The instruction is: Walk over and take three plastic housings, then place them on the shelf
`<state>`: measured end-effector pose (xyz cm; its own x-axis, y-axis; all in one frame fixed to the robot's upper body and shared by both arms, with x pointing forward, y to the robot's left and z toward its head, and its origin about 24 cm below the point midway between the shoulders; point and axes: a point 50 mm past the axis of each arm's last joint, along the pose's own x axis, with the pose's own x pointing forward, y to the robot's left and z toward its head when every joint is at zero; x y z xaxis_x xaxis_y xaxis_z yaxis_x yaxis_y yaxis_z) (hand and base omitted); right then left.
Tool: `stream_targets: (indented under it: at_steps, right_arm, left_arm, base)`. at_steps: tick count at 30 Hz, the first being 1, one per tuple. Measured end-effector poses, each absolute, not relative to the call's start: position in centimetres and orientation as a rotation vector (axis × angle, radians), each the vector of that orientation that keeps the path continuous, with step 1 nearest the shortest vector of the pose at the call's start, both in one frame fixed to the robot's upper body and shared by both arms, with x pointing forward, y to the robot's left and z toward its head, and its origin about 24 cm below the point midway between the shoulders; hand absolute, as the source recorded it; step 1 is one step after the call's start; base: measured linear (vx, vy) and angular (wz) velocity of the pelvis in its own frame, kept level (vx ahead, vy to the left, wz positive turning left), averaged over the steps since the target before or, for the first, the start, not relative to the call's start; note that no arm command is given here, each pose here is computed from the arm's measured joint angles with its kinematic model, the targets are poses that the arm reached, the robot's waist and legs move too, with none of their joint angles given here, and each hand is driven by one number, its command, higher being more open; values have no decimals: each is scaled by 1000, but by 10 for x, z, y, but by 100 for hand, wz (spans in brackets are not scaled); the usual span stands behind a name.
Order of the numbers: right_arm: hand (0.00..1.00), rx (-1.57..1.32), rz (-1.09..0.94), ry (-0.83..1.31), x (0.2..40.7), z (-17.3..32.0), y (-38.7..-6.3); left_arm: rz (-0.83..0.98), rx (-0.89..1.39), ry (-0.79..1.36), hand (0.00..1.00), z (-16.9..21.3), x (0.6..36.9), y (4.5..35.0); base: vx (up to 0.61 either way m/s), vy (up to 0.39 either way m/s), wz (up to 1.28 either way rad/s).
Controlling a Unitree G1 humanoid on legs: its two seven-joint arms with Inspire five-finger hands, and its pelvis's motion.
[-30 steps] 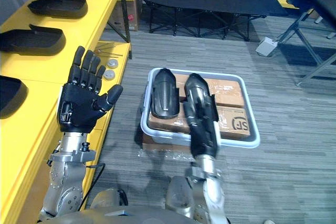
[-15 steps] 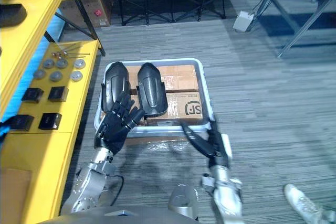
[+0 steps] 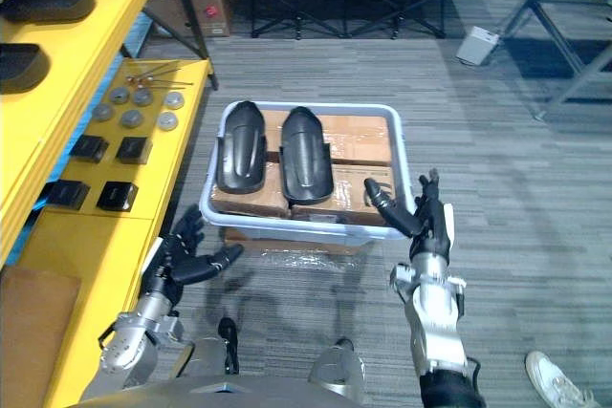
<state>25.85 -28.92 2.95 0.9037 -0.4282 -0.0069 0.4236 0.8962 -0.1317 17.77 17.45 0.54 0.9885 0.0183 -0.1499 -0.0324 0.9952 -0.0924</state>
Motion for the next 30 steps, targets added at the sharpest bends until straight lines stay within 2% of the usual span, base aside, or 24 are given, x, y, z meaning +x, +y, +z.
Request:
stream_targets:
  at_steps: [3, 5, 7, 13, 18, 21, 27, 28, 30]
  right_arm:
    - [100, -153, -545, 0, 303, 77, -317]
    - [100, -136, -590, -33, 323, 110, -328]
    - [100, -120, -665, -35, 336, 138, -344]
    - [100, -161, -753, 46, 341, 164, -372]
    - [100, -246, -819, 37, 337, 208, -393]
    - [100, -309, -867, 87, 331, 220, -404]
    - [100, -492, -958, 171, 321, 240, -416]
    - [0, -497, -967, 180, 319, 242, -418]
    - [0, -551, -964, 225, 315, 243, -423]
  left_arm:
    - [12, -87, 91, 100, 18, 195, 176]
    - [9, -114, 120, 100, 13, 195, 175]
    - [-4, -117, 221, 100, -10, 189, 171]
    - [-11, -153, 429, 100, -56, 172, 170]
    - [78, -275, 576, 100, -90, 156, 178]
    - [105, -353, 554, 100, -95, 155, 175]
    - [96, -350, 510, 100, -95, 159, 177]
    - [95, -352, 505, 100, -95, 160, 177]
    - [93, -356, 492, 100, -94, 161, 176]
  base:
    - [-194, 94, 23]
    - [-141, 76, 7]
    - [-84, 73, 12]
    - [-25, 37, 9]
    - [-78, 37, 0]
    - [-83, 37, -1]
    - [-44, 13, 3]
    - [-23, -4, 7]
    - [-7, 0, 2]
